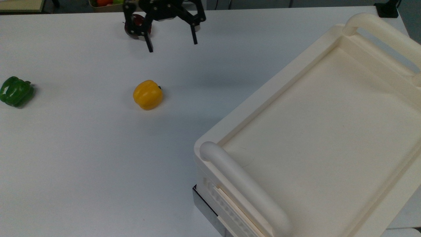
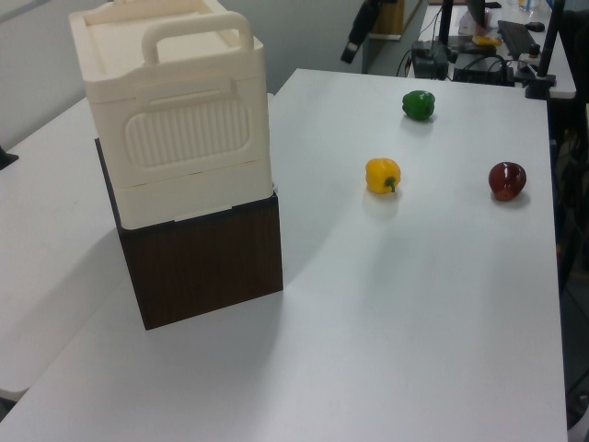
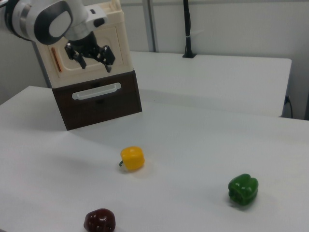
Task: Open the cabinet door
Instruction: 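Move the open gripper toward the cream cabinet door's edge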
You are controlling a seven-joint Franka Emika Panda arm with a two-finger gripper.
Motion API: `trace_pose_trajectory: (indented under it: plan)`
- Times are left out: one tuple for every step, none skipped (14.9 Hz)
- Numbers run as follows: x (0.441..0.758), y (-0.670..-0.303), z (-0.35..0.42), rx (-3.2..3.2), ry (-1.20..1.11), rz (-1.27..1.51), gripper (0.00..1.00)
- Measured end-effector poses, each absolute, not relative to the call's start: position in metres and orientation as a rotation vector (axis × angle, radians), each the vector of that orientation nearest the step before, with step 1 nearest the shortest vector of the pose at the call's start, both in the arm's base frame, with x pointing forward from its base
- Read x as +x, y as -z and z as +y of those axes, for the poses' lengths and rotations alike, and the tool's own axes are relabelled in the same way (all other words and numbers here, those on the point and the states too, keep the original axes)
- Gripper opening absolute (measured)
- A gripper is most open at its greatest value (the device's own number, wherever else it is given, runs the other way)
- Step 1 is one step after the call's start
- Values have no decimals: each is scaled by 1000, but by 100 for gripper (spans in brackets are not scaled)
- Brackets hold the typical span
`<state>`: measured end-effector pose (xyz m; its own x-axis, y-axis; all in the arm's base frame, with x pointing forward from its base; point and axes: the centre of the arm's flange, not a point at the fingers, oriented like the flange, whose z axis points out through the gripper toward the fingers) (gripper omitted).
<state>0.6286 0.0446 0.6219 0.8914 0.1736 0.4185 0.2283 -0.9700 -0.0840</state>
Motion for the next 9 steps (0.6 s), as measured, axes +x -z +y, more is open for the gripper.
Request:
trace_pose_trajectory:
  plan:
    - [630, -622, 60, -2917, 646, -345, 100]
    - [630, -622, 74, -2903, 659, -371, 100]
    - [629, -624, 87, -2885, 675, -392, 100]
    - [629, -626, 97, -2870, 691, -409, 100]
    - [628, -628, 107, -2859, 707, -427, 100]
    - [627, -629, 117, -2849, 723, -447, 100]
    - [627, -629, 128, -2838, 743, -469, 100]
    - [627, -629, 140, -2827, 760, -491, 100]
    - [628, -628, 152, -2818, 772, -513, 100]
